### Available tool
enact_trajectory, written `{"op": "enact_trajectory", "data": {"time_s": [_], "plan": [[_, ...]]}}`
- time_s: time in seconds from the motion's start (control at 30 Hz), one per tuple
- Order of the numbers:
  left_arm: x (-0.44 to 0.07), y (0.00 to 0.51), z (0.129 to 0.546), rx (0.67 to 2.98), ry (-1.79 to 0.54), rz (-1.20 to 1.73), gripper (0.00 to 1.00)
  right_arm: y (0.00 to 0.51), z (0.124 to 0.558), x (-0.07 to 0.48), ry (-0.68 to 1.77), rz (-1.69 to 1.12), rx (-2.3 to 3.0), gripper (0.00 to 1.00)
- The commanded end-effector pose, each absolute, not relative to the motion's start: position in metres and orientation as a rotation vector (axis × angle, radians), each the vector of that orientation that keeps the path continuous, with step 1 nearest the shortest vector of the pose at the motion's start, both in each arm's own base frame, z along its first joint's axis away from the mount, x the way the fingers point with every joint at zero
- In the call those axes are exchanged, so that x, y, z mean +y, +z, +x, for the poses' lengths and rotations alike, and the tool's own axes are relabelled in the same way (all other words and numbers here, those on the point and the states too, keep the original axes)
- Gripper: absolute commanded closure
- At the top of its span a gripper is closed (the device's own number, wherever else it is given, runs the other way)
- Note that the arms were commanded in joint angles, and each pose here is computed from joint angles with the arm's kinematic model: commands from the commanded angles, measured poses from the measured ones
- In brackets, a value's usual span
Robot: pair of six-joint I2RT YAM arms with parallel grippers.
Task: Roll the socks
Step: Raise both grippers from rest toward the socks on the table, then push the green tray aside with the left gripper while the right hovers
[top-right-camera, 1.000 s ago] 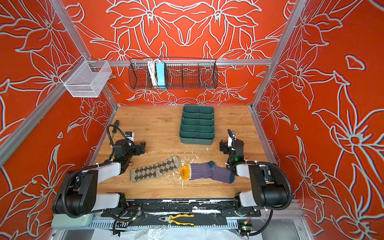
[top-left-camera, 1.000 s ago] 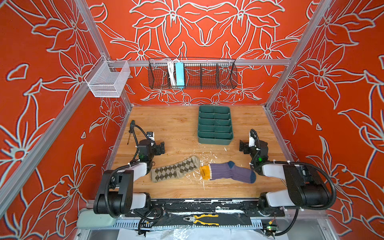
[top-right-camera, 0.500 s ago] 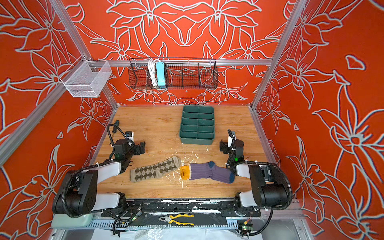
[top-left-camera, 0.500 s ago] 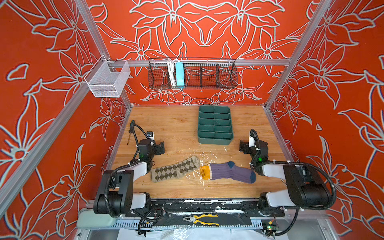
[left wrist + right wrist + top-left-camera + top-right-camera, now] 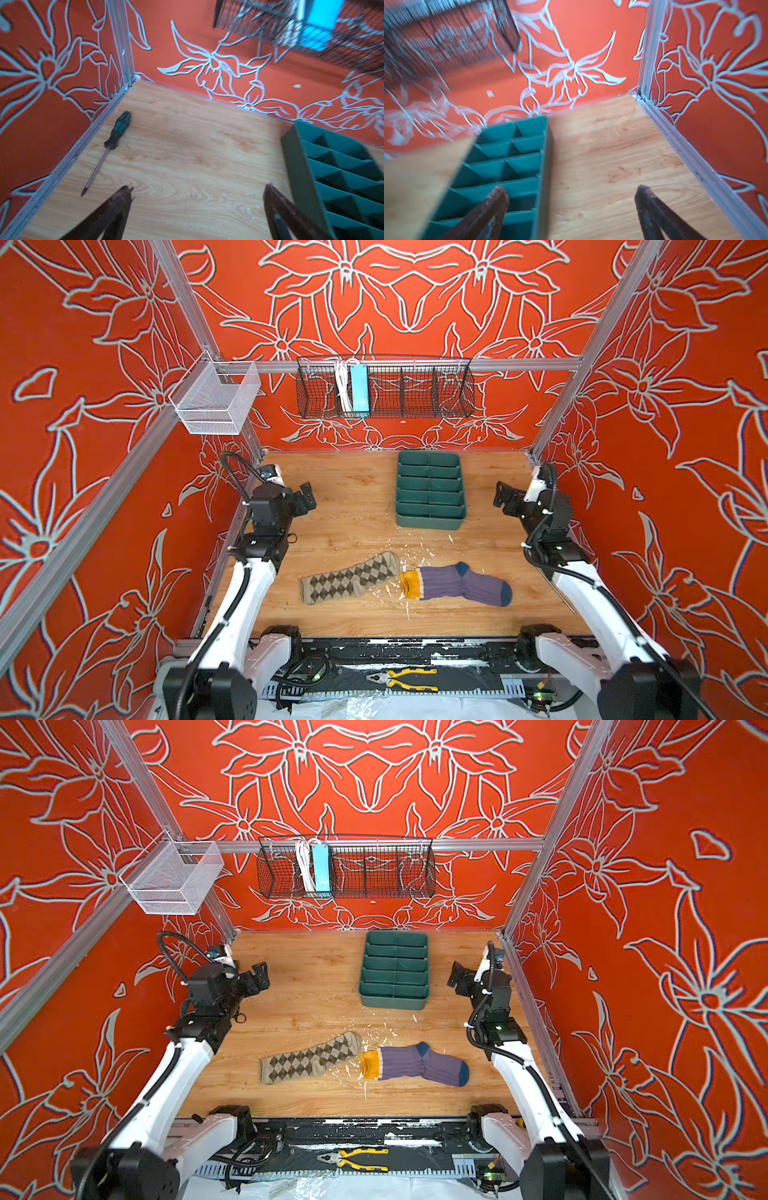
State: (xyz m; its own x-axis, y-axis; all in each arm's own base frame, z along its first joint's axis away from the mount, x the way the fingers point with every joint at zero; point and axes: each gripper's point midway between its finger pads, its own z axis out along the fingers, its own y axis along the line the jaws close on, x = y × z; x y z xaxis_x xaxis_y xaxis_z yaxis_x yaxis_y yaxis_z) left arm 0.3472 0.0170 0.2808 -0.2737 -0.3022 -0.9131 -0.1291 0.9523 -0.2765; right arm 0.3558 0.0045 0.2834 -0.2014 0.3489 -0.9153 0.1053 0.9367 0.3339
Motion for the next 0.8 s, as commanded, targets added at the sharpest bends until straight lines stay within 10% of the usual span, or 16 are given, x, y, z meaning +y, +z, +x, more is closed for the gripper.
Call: {"op": "enact_trajectory", "data": {"time_s": [0.0, 0.77], "plan": [[-0.035, 0.264, 0.325, 1.906, -0.579, -0.310, 0.03, 0.266, 0.326, 0.036, 0.542, 0.435, 1.901, 0.02], [-0.197, 0.203, 0.342, 2.424, -0.647, -0.091, 0.11, 0.152, 0.193, 0.059, 0.548, 0.558, 2.643, 0.10]]}}
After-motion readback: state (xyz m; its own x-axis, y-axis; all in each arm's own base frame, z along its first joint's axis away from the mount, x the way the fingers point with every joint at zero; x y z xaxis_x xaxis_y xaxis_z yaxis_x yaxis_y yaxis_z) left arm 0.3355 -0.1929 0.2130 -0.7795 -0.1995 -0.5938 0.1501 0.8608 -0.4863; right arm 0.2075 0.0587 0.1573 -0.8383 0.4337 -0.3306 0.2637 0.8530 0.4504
